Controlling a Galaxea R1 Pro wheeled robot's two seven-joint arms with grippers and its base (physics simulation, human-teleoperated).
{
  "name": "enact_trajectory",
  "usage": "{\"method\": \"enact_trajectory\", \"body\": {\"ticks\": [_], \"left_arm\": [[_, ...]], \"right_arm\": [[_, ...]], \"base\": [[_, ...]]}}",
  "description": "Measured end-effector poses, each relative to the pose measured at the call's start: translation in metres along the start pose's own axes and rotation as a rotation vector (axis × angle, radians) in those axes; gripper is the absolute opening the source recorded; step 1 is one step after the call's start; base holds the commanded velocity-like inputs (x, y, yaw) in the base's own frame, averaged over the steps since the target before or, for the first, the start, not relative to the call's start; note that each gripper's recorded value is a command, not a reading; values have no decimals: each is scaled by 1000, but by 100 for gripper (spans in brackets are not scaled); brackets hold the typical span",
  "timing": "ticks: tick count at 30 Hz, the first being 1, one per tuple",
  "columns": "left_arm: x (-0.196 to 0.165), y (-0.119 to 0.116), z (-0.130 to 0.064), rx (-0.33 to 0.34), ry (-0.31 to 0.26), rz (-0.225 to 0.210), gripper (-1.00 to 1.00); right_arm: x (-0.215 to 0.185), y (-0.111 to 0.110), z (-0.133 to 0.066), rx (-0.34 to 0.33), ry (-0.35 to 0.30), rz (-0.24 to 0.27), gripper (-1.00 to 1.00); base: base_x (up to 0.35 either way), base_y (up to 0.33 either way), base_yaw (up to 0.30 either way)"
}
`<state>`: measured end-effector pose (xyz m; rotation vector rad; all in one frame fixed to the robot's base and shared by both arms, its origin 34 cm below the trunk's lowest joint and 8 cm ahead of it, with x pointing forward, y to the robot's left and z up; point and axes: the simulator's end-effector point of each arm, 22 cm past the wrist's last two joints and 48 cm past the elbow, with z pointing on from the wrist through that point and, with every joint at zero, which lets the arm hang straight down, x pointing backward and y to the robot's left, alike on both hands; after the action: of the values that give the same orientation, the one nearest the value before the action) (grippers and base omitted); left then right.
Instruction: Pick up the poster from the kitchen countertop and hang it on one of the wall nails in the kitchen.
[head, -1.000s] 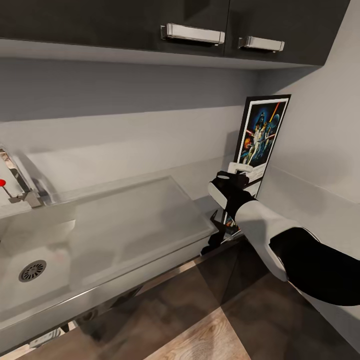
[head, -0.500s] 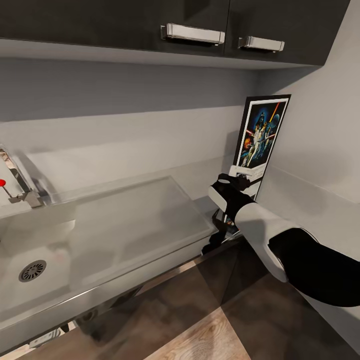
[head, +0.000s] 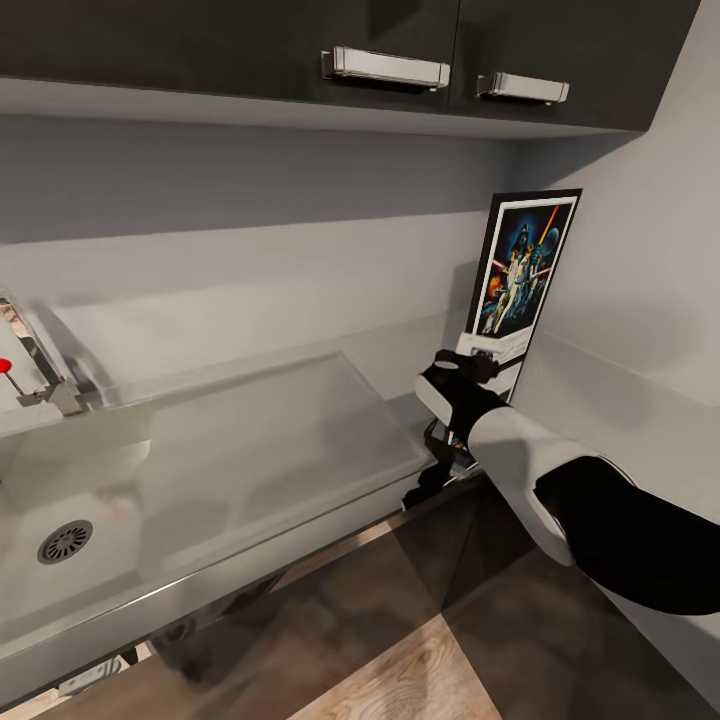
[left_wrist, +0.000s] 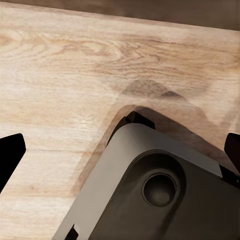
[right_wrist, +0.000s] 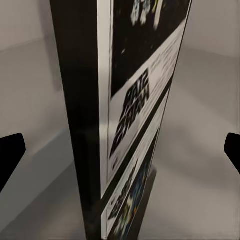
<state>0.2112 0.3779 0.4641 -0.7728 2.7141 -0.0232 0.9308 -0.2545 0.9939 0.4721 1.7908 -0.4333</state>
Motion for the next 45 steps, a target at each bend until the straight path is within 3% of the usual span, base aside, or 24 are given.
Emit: {"method": "enact_trajectory", "body": {"ticks": [34, 45], "left_arm": [[0, 0, 0, 0, 0, 0, 100], [-1, 1, 0, -1, -1, 1, 100]], "right_arm": [[3, -2, 1, 5, 5, -5, 100], [-1, -4, 2, 9, -24, 21, 100]], "base": [[14, 9, 0], [24, 0, 0]]}}
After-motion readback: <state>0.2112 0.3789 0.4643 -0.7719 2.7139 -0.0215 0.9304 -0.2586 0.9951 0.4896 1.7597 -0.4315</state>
